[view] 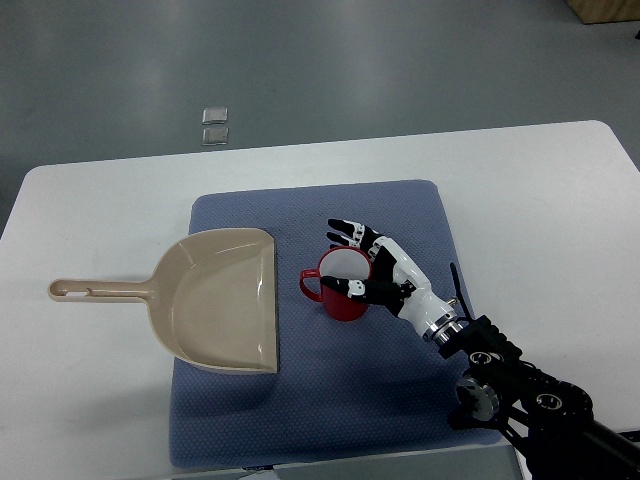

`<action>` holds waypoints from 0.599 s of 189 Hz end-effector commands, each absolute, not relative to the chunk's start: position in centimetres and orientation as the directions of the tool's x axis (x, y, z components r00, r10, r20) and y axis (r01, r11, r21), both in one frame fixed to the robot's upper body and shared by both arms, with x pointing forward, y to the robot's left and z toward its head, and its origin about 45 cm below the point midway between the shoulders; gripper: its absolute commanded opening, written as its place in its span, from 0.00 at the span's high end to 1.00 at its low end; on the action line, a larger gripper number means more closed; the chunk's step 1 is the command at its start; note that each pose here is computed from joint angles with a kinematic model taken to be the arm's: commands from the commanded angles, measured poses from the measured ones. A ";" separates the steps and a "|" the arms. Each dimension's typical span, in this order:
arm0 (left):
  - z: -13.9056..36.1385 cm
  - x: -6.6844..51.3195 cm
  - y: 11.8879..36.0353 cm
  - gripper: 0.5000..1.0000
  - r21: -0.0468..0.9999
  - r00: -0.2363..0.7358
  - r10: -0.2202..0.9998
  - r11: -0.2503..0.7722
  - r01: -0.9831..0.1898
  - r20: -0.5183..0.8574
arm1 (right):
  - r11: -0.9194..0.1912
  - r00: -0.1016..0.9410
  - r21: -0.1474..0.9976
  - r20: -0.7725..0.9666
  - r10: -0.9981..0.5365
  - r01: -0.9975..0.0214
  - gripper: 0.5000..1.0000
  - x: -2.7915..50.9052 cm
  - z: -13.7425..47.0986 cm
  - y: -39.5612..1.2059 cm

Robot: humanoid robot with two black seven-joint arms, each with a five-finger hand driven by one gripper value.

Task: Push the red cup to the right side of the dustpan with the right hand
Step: 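Push the red mug with the right hand toward the dustpan, then push the mug further until it touches the dustpan's edge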

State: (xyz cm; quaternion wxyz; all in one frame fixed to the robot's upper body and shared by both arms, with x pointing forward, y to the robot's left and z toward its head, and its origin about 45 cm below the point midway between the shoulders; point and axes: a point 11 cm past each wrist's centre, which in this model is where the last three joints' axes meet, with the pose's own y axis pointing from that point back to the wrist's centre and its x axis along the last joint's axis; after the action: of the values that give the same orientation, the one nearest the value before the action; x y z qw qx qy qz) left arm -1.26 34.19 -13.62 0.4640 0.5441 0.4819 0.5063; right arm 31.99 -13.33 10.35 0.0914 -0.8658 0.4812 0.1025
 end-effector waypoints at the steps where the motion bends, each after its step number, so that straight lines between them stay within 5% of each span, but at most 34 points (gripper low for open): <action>1: -13.6 -1.3 34.2 0.00 0.993 0.023 0.994 -0.105 0.054 0.104 | -0.521 0.513 -0.051 -0.278 -0.812 -0.852 0.14 32.0 10.2 -13.4; 113: -13.6 -1.3 34.2 0.00 0.993 0.023 0.994 -0.105 0.054 0.104 | -0.508 0.485 -0.007 -0.308 -0.818 -0.861 0.14 31.7 9.5 -13.5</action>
State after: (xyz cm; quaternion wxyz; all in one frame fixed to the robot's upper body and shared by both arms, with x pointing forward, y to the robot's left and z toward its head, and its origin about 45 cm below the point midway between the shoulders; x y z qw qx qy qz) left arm -1.25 34.19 -13.62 0.4641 0.5441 0.4818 0.5064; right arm 31.84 -13.58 9.67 0.0863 -0.8562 0.4910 0.1355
